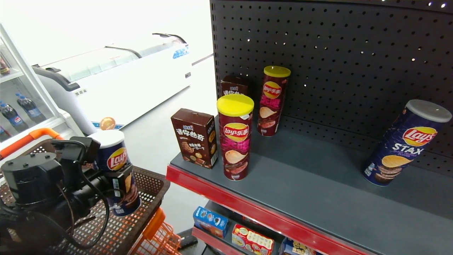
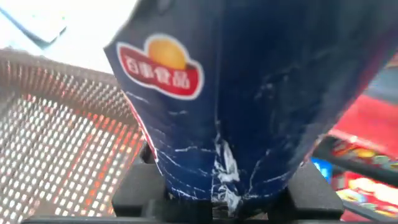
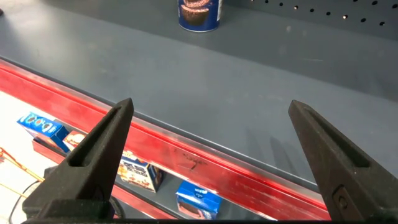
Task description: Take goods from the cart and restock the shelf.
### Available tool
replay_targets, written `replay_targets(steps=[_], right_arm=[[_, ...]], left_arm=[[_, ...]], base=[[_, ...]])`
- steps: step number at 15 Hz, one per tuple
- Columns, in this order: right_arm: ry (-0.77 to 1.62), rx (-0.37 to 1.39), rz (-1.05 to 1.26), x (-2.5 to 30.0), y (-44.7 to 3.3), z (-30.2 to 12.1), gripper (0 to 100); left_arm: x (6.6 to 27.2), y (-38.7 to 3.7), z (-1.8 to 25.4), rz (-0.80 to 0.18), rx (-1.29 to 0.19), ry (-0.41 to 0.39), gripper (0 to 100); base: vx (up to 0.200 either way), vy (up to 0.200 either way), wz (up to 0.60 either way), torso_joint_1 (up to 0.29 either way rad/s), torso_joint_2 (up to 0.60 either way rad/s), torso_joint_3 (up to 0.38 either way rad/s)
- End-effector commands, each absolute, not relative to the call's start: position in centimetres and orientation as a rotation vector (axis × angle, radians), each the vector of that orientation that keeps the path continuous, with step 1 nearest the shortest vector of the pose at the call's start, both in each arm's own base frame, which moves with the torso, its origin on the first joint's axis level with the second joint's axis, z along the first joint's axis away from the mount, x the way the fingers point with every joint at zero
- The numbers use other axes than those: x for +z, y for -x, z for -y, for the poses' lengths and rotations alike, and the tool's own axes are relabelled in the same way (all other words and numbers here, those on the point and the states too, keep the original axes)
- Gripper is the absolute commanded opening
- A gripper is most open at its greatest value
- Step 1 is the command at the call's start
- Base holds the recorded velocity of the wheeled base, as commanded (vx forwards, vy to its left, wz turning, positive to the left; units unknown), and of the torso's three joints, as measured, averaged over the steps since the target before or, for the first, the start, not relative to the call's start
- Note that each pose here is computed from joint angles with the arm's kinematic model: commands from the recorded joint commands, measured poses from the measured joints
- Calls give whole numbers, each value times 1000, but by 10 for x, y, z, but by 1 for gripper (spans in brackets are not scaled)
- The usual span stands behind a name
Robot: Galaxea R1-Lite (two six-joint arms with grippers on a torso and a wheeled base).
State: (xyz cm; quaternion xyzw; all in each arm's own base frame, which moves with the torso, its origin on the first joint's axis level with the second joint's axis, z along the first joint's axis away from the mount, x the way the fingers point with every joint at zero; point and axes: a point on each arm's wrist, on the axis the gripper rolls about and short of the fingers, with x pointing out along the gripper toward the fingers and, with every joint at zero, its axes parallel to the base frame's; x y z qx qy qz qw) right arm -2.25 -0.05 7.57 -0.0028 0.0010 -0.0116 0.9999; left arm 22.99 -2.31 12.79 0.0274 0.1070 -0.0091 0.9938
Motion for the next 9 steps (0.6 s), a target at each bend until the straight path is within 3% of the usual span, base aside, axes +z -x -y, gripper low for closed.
replay_targets(steps=[1, 5, 9], right_arm=[[6, -23, -2, 76, 23, 1, 100], [6, -23, -2, 76, 23, 1, 100], [6, -23, -2, 76, 23, 1, 100]], left_arm=[[156, -213, 34, -92, -105, -52, 0], [177, -204, 43, 25, -163, -76, 0], [186, -202, 53, 66, -209, -69, 0]], base=[[0, 0, 0, 0, 0, 0], [0, 0, 0, 0, 0, 0], [0, 0, 0, 0, 0, 0]])
